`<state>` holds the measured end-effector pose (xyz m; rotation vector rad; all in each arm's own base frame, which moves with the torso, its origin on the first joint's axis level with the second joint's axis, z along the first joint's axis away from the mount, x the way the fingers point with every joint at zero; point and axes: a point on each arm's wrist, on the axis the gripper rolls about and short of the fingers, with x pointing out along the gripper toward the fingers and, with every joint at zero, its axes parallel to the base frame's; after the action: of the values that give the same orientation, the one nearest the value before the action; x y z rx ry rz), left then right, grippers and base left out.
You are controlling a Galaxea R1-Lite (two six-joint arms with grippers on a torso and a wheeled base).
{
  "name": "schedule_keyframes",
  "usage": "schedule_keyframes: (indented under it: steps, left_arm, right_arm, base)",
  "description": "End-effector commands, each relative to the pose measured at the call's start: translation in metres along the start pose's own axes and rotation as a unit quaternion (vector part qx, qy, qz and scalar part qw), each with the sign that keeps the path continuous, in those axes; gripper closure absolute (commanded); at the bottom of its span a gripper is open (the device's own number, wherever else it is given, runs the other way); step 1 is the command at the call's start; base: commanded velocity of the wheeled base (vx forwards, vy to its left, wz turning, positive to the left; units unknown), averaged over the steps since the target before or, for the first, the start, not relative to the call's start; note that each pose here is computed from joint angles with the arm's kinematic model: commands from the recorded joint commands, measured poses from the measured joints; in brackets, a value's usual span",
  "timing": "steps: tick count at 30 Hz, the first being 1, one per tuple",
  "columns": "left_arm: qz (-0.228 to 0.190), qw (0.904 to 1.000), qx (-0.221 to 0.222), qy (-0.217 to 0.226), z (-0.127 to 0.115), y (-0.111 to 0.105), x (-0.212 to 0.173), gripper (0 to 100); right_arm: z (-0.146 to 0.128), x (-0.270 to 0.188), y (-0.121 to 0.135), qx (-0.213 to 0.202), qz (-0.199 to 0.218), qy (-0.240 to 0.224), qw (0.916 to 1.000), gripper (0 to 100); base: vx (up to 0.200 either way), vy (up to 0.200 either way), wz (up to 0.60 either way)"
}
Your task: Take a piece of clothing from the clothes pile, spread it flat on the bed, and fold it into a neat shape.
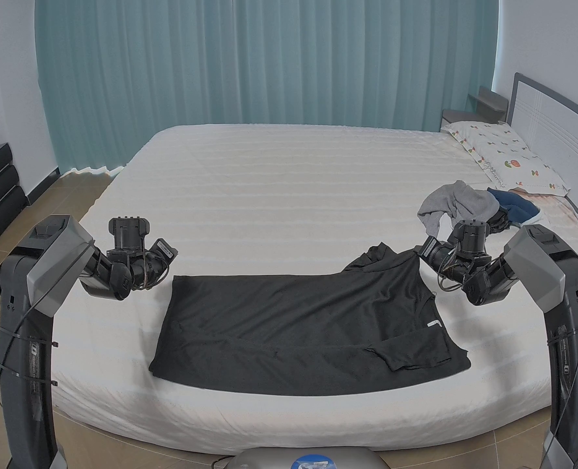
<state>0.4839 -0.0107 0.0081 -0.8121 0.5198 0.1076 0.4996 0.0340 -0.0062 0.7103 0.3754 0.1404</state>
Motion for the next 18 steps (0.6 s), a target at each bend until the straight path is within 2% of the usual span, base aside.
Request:
schedule_keyframes:
  steps: [1, 7, 18]
  left_arm:
    - [0.003, 0.9997, 0.023, 0.011, -0.008, 0.011, 0.017, 0]
    - [0.012, 0.9975, 0.063, 0.028, -0.020, 0.023, 0.038, 0]
    - [0.007, 0.9974, 0.064, 0.032, -0.024, 0.018, 0.044, 0]
  right_arm:
    - [-0.003, 0.000, -0.001, 0.001, -0.002, 0.005, 1.0000, 100]
    - [-0.005, 0.000, -0.003, 0.002, -0.004, 0.007, 1.0000, 100]
    - [-0.007, 0.001, -0.004, 0.002, -0.005, 0.008, 1.0000, 100]
  base:
    - [0.000, 0.000, 0.00]
    - [0.000, 0.000, 0.00]
    - [0.000, 0.000, 0.00]
